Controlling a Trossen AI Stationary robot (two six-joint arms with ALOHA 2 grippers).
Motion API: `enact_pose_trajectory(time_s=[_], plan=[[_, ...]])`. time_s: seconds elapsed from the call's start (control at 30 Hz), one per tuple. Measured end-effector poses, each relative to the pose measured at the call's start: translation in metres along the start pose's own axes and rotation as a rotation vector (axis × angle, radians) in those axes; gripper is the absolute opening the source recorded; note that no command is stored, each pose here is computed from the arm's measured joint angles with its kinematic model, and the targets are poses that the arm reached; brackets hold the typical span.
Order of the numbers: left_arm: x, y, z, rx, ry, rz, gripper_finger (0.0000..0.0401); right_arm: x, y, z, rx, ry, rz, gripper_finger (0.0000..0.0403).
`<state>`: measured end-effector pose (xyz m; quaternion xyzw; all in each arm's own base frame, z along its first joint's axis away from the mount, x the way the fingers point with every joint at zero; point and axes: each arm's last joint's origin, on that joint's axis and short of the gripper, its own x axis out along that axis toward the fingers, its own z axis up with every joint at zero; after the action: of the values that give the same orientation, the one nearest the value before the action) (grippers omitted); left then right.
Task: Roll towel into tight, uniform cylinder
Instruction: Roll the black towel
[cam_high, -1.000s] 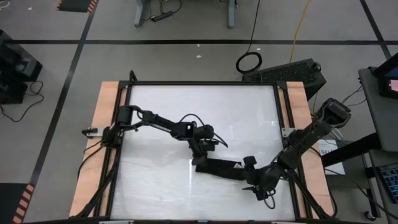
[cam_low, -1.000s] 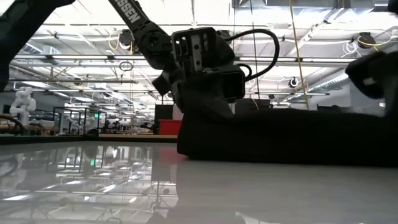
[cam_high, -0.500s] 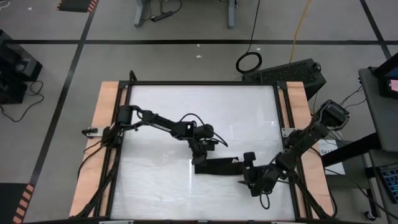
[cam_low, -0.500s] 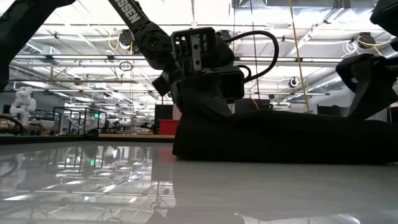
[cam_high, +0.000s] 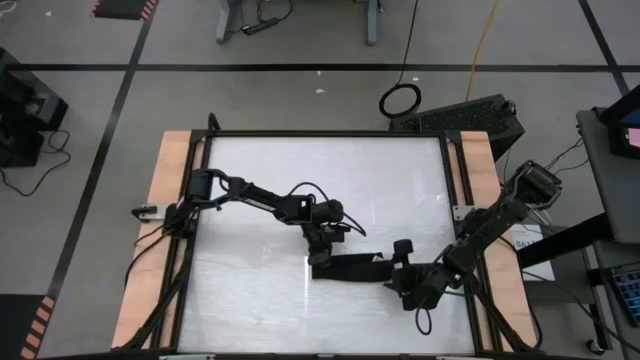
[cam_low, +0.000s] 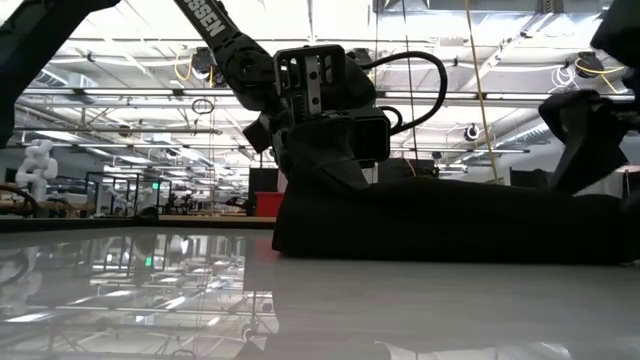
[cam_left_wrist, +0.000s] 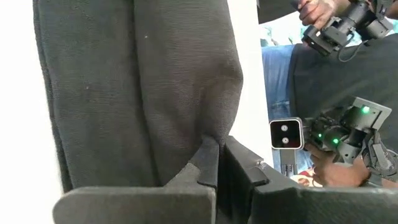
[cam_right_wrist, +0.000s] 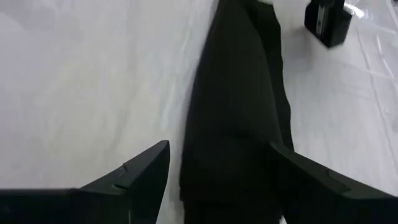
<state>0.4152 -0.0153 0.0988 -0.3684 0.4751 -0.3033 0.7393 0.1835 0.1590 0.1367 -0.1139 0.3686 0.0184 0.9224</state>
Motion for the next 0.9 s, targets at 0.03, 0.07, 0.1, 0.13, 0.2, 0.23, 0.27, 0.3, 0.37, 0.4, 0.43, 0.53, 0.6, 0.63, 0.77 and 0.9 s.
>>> enact_pose_trajectory(time_s=[0.03,0.07,0.1,0.13,0.2,0.23,0.27,0.3,0.37,0.4,0.43,0.53,0.6,0.63,0.77,0.9], plan=[[0.000,0.000,0.000,0.000,0.000,-0.001,0.0011,0.001,-0.001,-0.002,0.000,0.019,-0.008,0.0254],[0.000,0.000,0.000,-0.001,0.000,-0.001,0.0011,0.001,-0.001,-0.004,-0.002,0.037,-0.015,0.0254],[0.000,0.000,0.000,-0.001,0.000,-0.001,0.0011,0.002,-0.001,-0.006,-0.003,0.048,-0.018,0.0254],[0.000,0.000,0.000,-0.001,-0.001,-0.001,0.0011,0.004,-0.001,-0.008,-0.001,0.053,-0.019,0.0254],[0.000,0.000,0.000,0.004,-0.002,-0.002,0.0011,0.007,-0.001,-0.012,-0.001,0.067,-0.025,0.0254],[0.000,0.000,0.000,0.007,-0.003,-0.003,0.0011,0.009,0.000,-0.014,0.002,0.071,-0.027,0.0254],[0.000,0.000,0.001,0.013,-0.005,-0.005,0.0011,0.011,-0.001,-0.015,0.012,0.077,-0.028,0.0254],[0.000,-0.001,0.001,0.020,-0.010,-0.007,0.0012,0.013,-0.001,-0.016,0.031,0.087,-0.029,0.0253],[0.000,-0.001,0.002,0.038,-0.018,-0.011,0.0018,0.018,-0.004,-0.017,0.079,0.115,-0.019,0.0245],[0.000,-0.001,0.003,0.046,-0.020,-0.012,0.0020,0.020,-0.006,-0.017,0.105,0.126,-0.009,0.0236],[0.000,-0.001,0.003,0.065,-0.024,-0.013,0.0023,0.021,-0.007,-0.016,0.126,0.135,0.001,0.0224],[0.000,-0.002,0.004,0.084,-0.030,-0.015,0.0030,0.024,-0.012,-0.014,0.169,0.153,0.016,0.0168],[0.000,-0.003,0.004,0.101,-0.026,-0.017,0.0037,0.024,-0.015,-0.013,0.187,0.164,0.033,0.0119],[0.000,-0.004,0.005,0.110,-0.026,-0.021,0.0042,0.025,-0.016,-0.013,0.198,0.172,0.047,0.0094],[-0.001,-0.011,0.008,0.152,-0.028,-0.033,0.0077,0.027,-0.018,-0.010,0.254,0.227,0.174,0.0015],[-0.010,-0.024,0.010,0.210,-0.052,0.005,0.0124,0.030,-0.023,-0.008,0.343,0.276,0.268,0.0024]])
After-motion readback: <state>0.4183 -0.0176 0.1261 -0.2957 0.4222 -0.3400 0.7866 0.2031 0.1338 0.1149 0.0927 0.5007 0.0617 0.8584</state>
